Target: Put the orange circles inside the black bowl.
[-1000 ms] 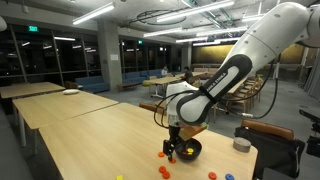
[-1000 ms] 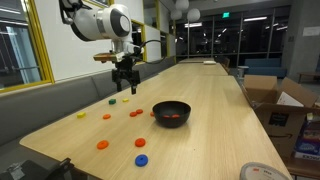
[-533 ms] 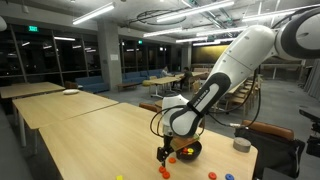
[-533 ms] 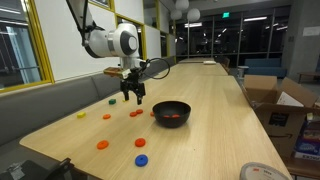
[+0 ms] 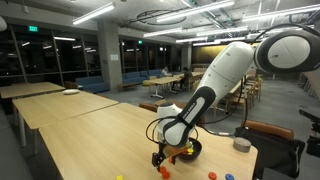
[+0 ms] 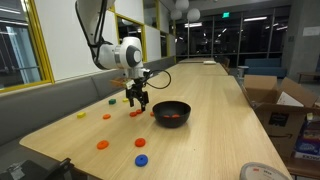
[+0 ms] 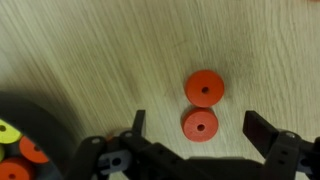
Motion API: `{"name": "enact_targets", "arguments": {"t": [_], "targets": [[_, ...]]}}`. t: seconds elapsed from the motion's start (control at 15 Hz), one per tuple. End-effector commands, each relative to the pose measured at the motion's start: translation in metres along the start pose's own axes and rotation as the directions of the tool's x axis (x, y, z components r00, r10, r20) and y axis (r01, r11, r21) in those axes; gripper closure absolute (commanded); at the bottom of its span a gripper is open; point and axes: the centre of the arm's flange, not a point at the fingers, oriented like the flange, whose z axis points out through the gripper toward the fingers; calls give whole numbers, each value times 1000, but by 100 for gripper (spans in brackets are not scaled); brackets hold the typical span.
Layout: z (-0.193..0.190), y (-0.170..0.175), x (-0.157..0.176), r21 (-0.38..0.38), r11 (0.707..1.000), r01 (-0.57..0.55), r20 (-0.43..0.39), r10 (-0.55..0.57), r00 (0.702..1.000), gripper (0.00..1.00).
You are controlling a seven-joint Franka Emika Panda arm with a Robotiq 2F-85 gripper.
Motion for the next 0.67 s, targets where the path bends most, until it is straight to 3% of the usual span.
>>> {"name": "enact_targets", "arguments": {"t": [0.0, 0.6], "targets": [[14, -22, 10, -4, 999, -44, -38, 44, 998, 0], [20, -24, 6, -3, 993, -116, -145, 115, 983, 0]]}}
